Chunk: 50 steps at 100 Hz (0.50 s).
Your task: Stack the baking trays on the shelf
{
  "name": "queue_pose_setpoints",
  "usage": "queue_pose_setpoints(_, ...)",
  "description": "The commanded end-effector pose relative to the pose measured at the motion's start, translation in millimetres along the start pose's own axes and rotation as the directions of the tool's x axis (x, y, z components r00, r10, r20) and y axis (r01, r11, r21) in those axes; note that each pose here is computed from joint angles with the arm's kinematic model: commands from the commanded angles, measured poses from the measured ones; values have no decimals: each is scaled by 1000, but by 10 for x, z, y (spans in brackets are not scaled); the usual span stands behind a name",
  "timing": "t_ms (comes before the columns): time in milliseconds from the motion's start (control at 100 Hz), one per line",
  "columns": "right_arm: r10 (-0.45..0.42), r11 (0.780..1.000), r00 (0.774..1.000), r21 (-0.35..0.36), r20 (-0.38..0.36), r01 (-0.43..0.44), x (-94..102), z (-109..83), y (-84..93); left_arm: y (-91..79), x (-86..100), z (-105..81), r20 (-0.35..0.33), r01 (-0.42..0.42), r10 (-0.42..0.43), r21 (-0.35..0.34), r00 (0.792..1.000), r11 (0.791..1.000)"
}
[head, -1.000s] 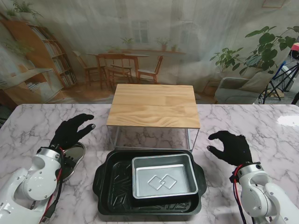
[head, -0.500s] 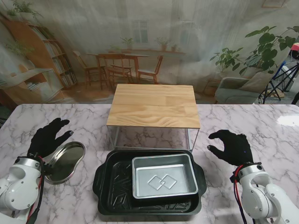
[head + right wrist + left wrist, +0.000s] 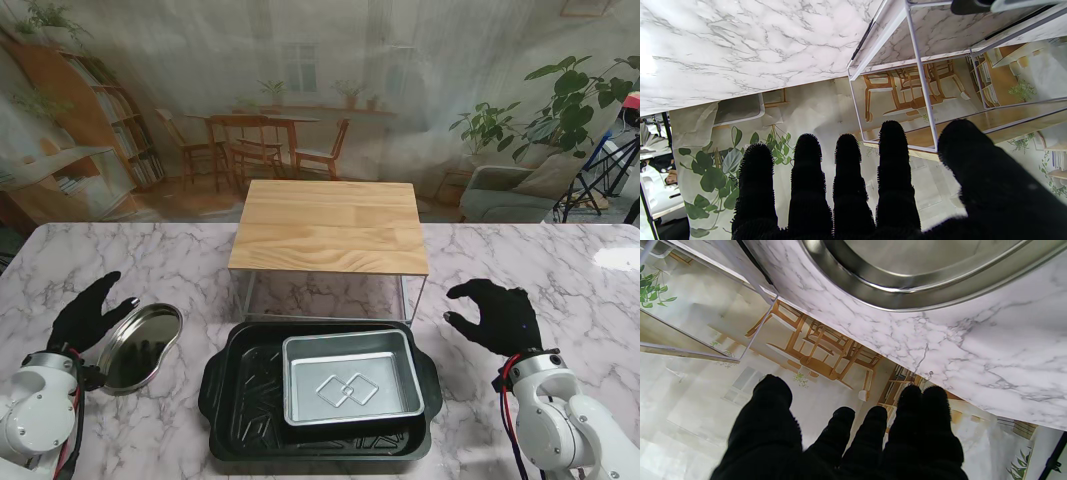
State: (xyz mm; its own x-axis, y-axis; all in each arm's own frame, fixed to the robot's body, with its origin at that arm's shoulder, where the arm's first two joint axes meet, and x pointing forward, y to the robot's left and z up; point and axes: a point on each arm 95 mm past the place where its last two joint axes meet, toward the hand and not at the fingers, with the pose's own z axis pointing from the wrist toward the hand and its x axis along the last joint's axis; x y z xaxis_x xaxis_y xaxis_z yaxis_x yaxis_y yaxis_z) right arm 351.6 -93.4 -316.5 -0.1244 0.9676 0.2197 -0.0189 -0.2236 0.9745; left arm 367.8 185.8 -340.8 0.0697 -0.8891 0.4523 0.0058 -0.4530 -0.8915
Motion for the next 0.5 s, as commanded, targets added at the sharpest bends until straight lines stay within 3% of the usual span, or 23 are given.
queue_pose_setpoints(0,1,1000,1000,6,6,-1,-2,-12,-25,69,-42,6,25,9,-8,-21,1000,1000)
queue_pose_setpoints(150,4,1000,1000,4,7,-4,-6,-13,-24,131,-115,26,65,43,-41,-35,997,998)
queue_pose_setpoints(490,11,1000,1000,-1,10,-11,-14,-18,-22,280,-248,57,139,1,9,-67,990,998)
